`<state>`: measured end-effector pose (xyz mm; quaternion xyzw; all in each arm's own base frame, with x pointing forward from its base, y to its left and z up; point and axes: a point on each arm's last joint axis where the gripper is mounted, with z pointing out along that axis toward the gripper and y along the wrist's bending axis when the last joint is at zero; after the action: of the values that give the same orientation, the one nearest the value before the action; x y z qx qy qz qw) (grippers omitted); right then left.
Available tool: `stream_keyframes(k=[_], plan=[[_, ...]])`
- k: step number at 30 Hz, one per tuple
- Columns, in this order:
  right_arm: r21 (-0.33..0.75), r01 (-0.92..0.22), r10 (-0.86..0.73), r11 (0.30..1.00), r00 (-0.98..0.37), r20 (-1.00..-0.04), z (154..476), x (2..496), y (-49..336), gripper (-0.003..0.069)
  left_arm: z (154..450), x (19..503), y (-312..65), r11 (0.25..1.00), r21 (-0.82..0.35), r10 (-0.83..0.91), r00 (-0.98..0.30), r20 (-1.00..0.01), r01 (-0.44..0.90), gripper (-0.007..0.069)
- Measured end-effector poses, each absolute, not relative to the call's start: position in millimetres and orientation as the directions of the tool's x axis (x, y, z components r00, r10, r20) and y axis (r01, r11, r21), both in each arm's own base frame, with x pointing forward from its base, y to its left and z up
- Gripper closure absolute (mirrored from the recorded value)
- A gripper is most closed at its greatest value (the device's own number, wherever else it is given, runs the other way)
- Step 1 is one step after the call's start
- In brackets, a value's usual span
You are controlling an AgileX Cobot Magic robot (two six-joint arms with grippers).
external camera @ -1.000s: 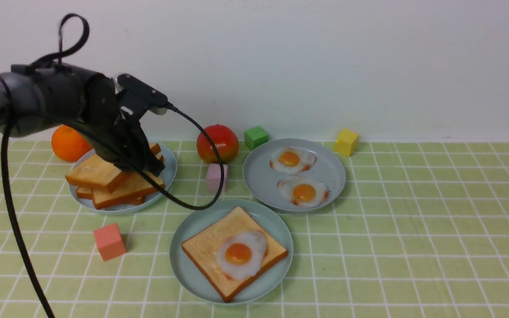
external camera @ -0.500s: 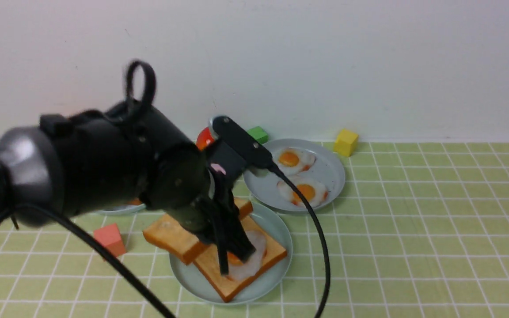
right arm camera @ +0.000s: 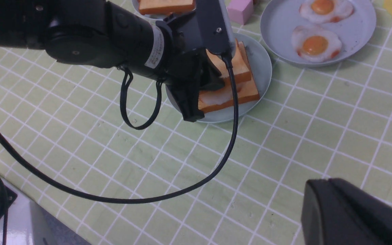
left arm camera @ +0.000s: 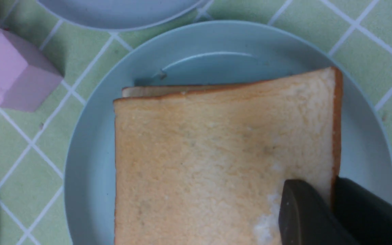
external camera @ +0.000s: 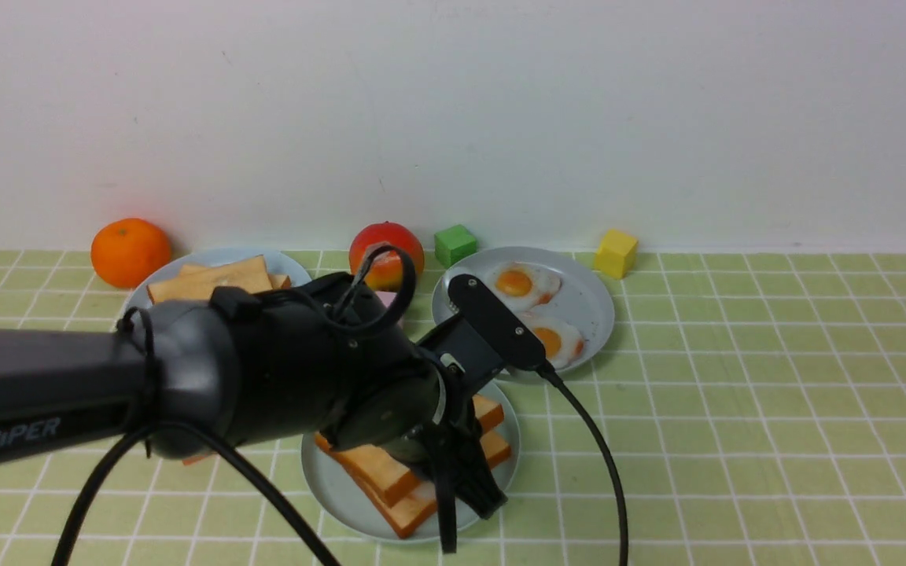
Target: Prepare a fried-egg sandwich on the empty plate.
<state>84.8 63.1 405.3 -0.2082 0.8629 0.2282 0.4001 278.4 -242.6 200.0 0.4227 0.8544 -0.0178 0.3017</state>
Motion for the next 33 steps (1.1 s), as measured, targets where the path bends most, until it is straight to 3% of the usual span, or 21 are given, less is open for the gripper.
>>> stream_keyframes(k=[9, 17, 20, 25, 28, 33], plan=[[0.232, -0.544, -0.179, 0.807, -0.598, -0.781, 404.9, 84.2, 63.4, 0.0628, 200.5, 279.1, -243.8, 0.642, 0.223, 0.707, -0.453, -0.543, 0.734, 0.0506], [0.249, -0.549, -0.172, 0.798, -0.604, -0.778, 405.2, 83.2, 64.7, 0.0628, 200.0, 278.7, -243.1, 0.654, 0.214, 0.699, -0.470, -0.539, 0.726, 0.0352], [0.252, -0.549, -0.171, 0.797, -0.605, -0.778, 405.3, 83.0, 64.9, 0.0627, 201.3, 277.4, -241.6, 0.692, 0.184, 0.665, -0.517, -0.539, 0.698, 0.0309], [0.252, -0.549, -0.172, 0.797, -0.606, -0.777, 405.2, 82.9, 64.9, 0.0627, 220.3, 271.8, -235.7, 0.740, 0.151, 0.609, -0.557, -0.565, 0.656, 0.0301], [0.253, -0.550, -0.180, 0.796, -0.614, -0.769, 404.2, 82.1, 64.8, 0.0627, 266.9, 256.1, -222.2, 0.795, 0.082, 0.500, -0.575, -0.648, 0.601, 0.0318], [0.249, -0.553, -0.201, 0.795, -0.628, -0.752, 402.3, 78.4, 63.3, 0.0627, 356.2, 204.2, -177.0, 0.823, -0.030, 0.293, -0.468, -0.833, 0.568, 0.0500]])
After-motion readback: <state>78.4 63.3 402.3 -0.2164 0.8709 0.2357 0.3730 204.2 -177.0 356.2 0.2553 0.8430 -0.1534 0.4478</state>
